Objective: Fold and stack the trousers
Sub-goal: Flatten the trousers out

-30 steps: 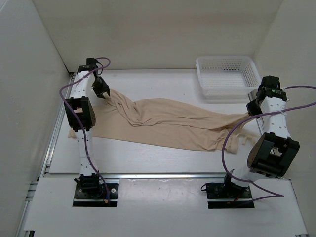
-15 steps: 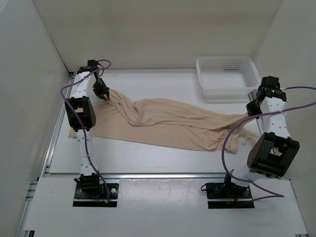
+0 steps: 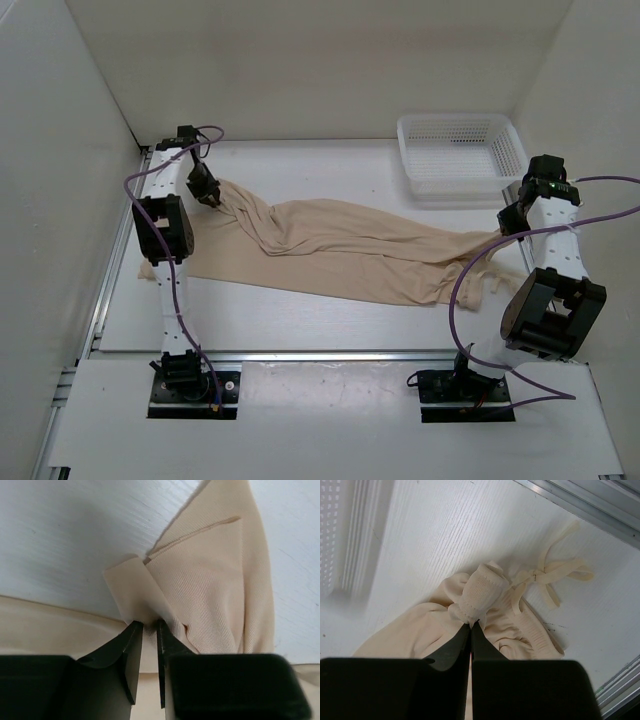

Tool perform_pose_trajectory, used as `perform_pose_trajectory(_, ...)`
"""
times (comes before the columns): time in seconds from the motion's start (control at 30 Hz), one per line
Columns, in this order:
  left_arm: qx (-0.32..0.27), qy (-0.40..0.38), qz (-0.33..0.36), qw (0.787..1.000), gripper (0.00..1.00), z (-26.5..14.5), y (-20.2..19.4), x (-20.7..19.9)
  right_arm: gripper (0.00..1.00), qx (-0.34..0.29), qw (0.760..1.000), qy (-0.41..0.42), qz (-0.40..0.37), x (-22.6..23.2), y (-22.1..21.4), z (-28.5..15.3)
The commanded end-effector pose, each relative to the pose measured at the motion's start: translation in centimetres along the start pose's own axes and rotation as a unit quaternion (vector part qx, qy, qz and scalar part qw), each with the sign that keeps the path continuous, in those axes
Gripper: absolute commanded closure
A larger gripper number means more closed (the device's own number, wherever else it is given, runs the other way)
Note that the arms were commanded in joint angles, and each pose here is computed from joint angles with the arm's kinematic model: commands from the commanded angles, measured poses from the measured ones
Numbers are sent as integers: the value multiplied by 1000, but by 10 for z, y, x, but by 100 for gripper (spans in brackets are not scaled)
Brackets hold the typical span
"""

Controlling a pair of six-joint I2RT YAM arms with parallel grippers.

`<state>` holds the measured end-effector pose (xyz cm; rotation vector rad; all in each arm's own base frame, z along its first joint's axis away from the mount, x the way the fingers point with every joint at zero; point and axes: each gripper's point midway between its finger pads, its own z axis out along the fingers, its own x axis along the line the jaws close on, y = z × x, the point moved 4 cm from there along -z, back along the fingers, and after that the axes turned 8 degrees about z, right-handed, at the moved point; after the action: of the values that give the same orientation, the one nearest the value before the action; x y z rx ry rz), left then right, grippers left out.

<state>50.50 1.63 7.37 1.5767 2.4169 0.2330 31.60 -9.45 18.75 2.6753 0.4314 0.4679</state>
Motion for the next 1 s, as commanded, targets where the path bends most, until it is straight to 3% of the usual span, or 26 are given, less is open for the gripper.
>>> perform_pose_trajectory(0.0, -7, 1, 3, 1000, 71, 3, 4, 2, 100, -8, 1000, 10, -3, -1, 2, -6)
perform_pose_trajectory(0.1, -8, 3, -1, 1000, 72, 5, 7, 7, 100, -11, 1000, 14, 3, 0, 3, -9)
perform_pose_trajectory(0.13, -8, 3, -1, 1000, 78, 5, 7, 7, 100, -11, 1000, 14, 3, 0, 3, -9)
perform_pose_trajectory(0.17, -17, 5, -1, 1000, 90, -2, 10, 7, 100, -11, 1000, 14, 3, 0, 3, -9)
perform_pose_trajectory(0.57, -201, -34, -39, 978, 90, -179, 57, 35, 100, -52, 997, 50, 5, 8, 24, -49)
perform_pose_trajectory(0.97, -279, -34, -93, 955, 90, -277, 47, 95, 100, -114, 991, 61, 35, -12, 49, -98)
